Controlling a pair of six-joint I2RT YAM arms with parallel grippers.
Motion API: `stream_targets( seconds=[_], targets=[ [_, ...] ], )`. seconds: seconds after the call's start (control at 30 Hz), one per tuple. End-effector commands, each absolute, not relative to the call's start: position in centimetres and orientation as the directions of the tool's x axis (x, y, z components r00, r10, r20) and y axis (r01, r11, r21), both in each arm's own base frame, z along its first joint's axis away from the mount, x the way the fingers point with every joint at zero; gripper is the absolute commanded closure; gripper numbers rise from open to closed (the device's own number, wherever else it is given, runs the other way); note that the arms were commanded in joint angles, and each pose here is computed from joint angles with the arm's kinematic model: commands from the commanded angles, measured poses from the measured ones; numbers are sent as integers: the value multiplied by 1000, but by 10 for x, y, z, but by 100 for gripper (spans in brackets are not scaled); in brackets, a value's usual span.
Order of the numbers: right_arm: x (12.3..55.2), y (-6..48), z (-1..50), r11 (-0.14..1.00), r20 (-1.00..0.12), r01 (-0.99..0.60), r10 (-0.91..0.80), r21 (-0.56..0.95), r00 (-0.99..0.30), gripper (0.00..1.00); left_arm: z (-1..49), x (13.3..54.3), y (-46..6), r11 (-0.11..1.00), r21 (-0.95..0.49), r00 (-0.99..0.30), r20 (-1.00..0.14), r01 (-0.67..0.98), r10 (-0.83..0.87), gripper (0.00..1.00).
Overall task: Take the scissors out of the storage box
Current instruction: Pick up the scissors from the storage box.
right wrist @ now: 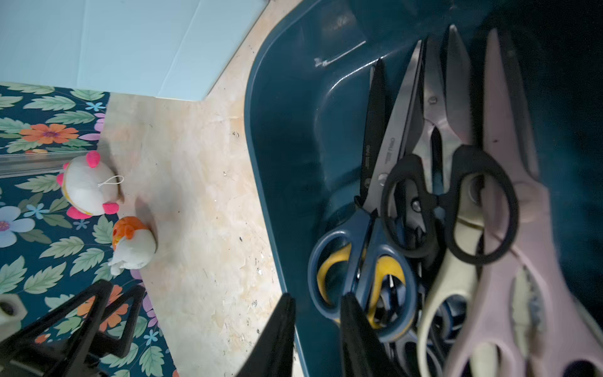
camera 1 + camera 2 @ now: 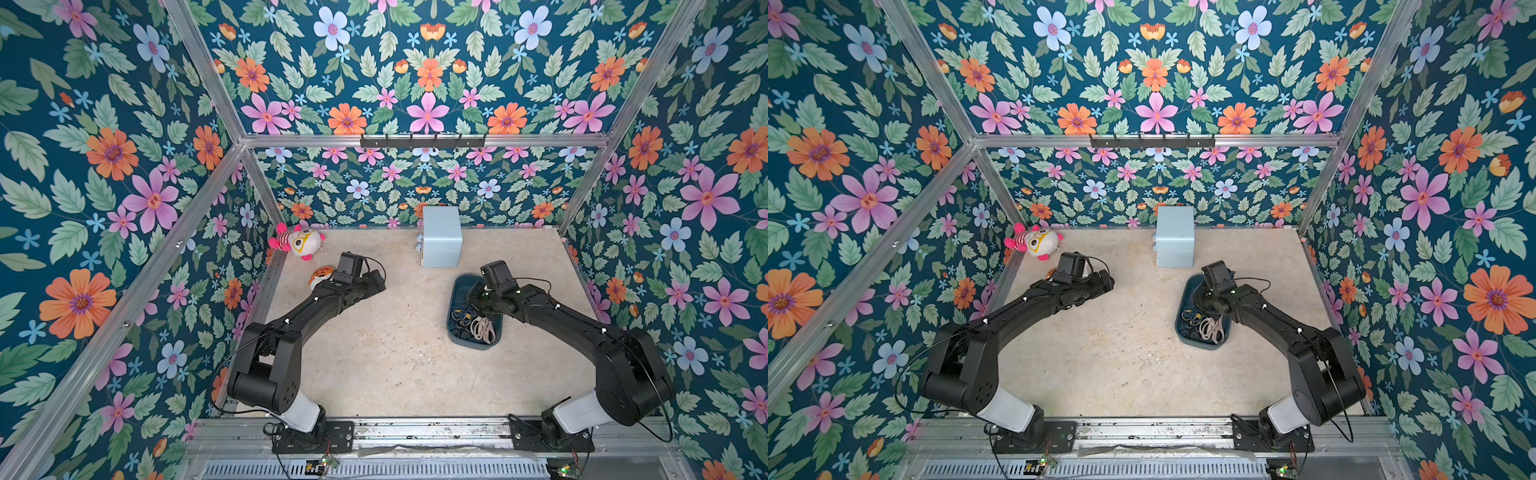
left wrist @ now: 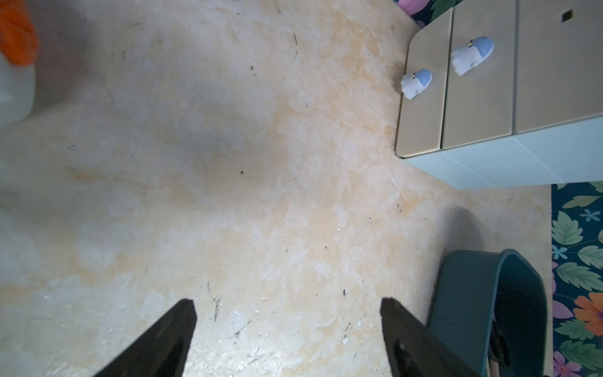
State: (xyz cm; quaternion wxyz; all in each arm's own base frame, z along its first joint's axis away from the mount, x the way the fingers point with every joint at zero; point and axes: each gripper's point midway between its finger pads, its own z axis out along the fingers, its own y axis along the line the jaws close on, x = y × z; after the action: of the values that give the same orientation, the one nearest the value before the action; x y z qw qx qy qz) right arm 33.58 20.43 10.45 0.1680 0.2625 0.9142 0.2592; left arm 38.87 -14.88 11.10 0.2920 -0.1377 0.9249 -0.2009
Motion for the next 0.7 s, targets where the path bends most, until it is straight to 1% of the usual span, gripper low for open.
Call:
stream_targets(
  seconds=[0.0, 0.2, 0.23, 0.27, 0.3, 0.67],
  targets=[
    [326, 203, 92, 750, -117, 445, 562, 489, -819, 70, 105, 384, -136, 896, -408, -782, -494, -177, -380, 7],
    [323, 202, 75, 771, -83, 479, 558, 419, -825, 68, 95, 380, -127, 912, -356, -790, -492, -202, -367, 6],
    [324, 202, 78, 774, -88, 477, 556, 416, -826, 68, 96, 380, -128, 915, -352, -791, -494, -198, -362, 6],
    [324, 201, 66, 788, -78, 487, 551, 376, -831, 68, 96, 381, -128, 918, -347, -793, -495, -195, -355, 6],
    [325, 201, 65, 795, -83, 484, 546, 365, -834, 68, 96, 383, -127, 920, -341, -793, -497, -194, -352, 6],
    [332, 206, 54, 809, -76, 480, 532, 340, -843, 69, 98, 389, -124, 934, -300, -795, -509, -194, -328, 5]
  ],
)
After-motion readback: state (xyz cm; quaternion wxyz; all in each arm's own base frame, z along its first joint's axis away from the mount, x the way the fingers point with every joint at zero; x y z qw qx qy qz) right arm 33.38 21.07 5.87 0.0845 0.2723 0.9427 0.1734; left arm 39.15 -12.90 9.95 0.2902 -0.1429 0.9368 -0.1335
